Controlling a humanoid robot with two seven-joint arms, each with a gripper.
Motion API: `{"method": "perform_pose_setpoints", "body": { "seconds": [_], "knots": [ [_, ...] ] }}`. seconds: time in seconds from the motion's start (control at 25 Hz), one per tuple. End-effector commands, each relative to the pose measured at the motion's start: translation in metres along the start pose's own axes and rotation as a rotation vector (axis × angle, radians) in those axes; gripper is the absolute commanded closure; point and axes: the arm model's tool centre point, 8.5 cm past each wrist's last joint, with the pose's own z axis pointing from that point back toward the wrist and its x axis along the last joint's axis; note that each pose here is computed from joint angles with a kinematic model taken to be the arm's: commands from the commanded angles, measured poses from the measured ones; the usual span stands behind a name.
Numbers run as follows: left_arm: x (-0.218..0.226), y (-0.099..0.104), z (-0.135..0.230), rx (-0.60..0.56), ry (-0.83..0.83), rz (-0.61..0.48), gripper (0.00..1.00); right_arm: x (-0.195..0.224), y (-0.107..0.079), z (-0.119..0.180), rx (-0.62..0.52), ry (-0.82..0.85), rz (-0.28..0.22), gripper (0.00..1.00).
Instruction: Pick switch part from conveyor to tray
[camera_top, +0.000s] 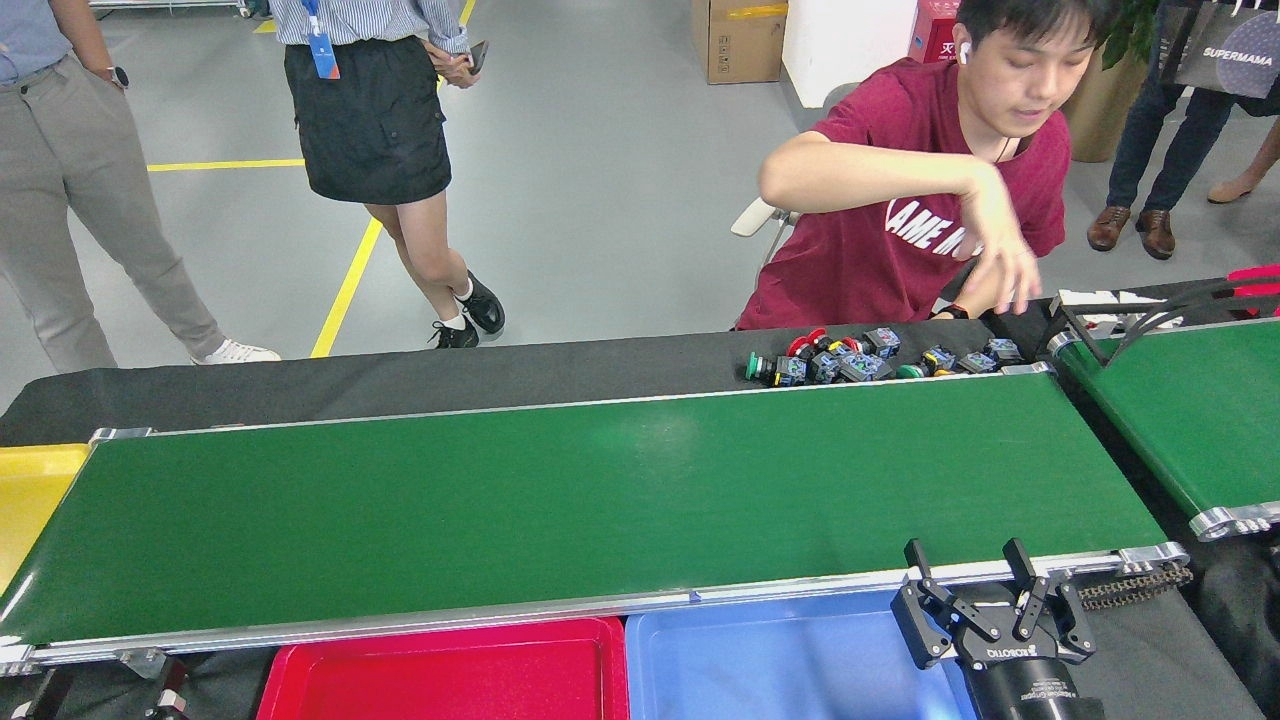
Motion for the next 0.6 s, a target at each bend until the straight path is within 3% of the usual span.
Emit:
{"method": "perform_pose_setpoints", "body": {
  "seconds": [0.0,0.56],
  "knots": [
    [-0.0030,0.0051,-0.0009,0.016,0.006,-0.011,0.00,0.0013,-0.0063,-0.0018,-0.020,-0.001,-0.005,0.01],
    [-0.0039,0.0051,-0.0001,0.015,0.007,-0.010,0.00,0.0009,-0.0058,-0.0014,-0.017,0.000,-0.003,0.01]
  ]
}}
